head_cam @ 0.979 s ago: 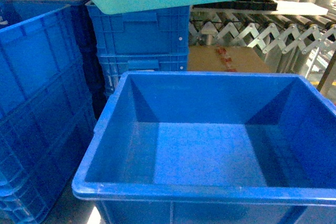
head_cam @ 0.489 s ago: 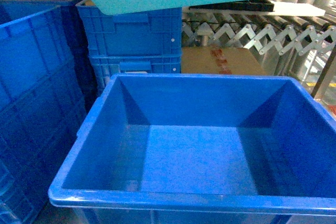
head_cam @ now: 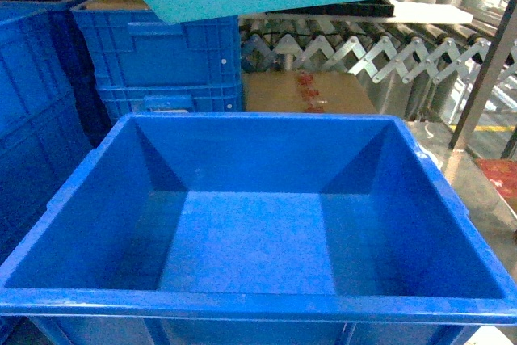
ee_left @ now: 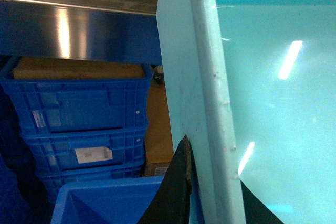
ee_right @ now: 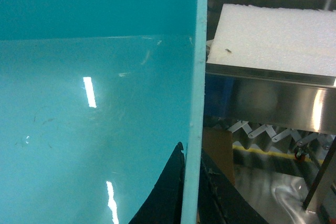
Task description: Stack blue boxes stably on right
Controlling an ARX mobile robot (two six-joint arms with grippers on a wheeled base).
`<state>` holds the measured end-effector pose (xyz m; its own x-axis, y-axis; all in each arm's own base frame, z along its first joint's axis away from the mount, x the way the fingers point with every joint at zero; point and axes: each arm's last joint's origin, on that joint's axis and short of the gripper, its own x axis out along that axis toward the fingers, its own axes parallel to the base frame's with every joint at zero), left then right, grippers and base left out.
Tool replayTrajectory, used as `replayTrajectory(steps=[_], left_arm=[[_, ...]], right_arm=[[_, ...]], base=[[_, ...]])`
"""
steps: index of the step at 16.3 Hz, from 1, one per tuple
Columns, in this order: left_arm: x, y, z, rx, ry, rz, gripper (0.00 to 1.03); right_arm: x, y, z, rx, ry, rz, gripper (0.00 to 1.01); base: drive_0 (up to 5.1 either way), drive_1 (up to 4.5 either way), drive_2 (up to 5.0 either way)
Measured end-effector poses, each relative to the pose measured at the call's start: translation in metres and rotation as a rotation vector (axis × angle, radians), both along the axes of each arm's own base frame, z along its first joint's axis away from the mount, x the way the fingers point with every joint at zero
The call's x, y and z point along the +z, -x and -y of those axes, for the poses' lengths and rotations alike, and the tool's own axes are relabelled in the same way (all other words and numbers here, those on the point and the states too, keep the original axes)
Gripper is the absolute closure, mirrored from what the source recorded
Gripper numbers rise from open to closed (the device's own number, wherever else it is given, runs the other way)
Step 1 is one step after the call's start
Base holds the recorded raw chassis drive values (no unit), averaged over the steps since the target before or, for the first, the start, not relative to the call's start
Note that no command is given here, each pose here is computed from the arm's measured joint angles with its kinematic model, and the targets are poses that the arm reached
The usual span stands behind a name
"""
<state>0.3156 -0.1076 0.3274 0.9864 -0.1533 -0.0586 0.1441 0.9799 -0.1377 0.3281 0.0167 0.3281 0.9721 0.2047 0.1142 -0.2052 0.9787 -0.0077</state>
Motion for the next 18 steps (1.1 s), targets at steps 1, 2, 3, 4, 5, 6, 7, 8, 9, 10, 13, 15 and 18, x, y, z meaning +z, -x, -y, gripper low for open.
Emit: replayTrajectory(steps=[1, 2, 3, 4, 5, 6, 7, 8, 9, 10, 13, 15, 18], left_arm=[[0.000, 0.000, 0.000, 0.000, -0.001, -0.001, 0.98], [0.000, 0.000, -0.001, 0.003, -0.001, -0.001, 0.98], [0.000, -0.001, -0.003, 0.007, 0.001, -0.001, 0.98], [0.001, -0.003, -0.006, 0.007, 0.004, 0.000, 0.98], [0.005, -0.012, -0.005, -0.005, 0.006, 0.007, 0.98], [0.006, -0.021, -0.005, -0.004, -0.002, 0.004, 0.98], [0.004, -0.029, -0.005, -0.009, -0.020, -0.005, 0.98], [-0.002, -0.037, -0.006, -0.002, -0.038, -0.026, 0.98], [-0.009, -0.042, -0.008, 0.002, -0.061, -0.061, 0.98], [-0.018, -0.047, -0.009, 0.008, -0.077, -0.098, 0.98], [-0.032, -0.049, -0.015, 0.015, -0.125, -0.200, 0.98], [-0.045, -0.045, -0.018, 0.008, -0.154, -0.272, 0.98], [-0.070, -0.036, -0.021, -0.007, -0.176, -0.392, 0.98]], right_arm=[[0.000, 0.000, -0.001, 0.003, 0.000, -0.002, 0.95], [0.000, 0.000, -0.001, 0.003, 0.000, -0.002, 0.95], [0.000, 0.000, -0.001, 0.004, 0.000, -0.002, 0.95], [0.000, 0.000, -0.001, 0.004, -0.003, -0.003, 0.95], [0.001, 0.000, -0.001, -0.002, -0.003, 0.008, 0.95], [0.000, -0.004, -0.006, -0.006, 0.007, 0.010, 0.95], [-0.003, -0.011, -0.010, -0.012, 0.016, -0.001, 0.95], [-0.011, -0.018, -0.016, -0.011, 0.028, -0.031, 0.95], [-0.020, -0.022, -0.021, -0.010, 0.030, -0.069, 0.95], [-0.030, -0.025, -0.026, -0.007, 0.038, -0.110, 0.95], [-0.055, -0.014, -0.042, 0.001, 0.061, -0.222, 0.95], [-0.067, 0.002, -0.051, 0.002, 0.087, -0.289, 0.95], [-0.088, 0.010, -0.053, 0.011, 0.115, -0.418, 0.95]], base=[[4.5, -2.47, -2.5], [4.5, -2.47, -2.5], [4.5, -2.47, -2.5], [4.5, -2.47, -2.5], [4.5, -2.47, -2.5], [4.5, -2.47, -2.5], [4.5, -2.47, -2.5], [4.5, -2.47, -2.5], [4.5, -2.47, -2.5], [4.5, -2.47, -2.5], [4.5, -2.47, -2.5], [4.5, -2.47, -2.5], [4.5, -2.47, -2.5]])
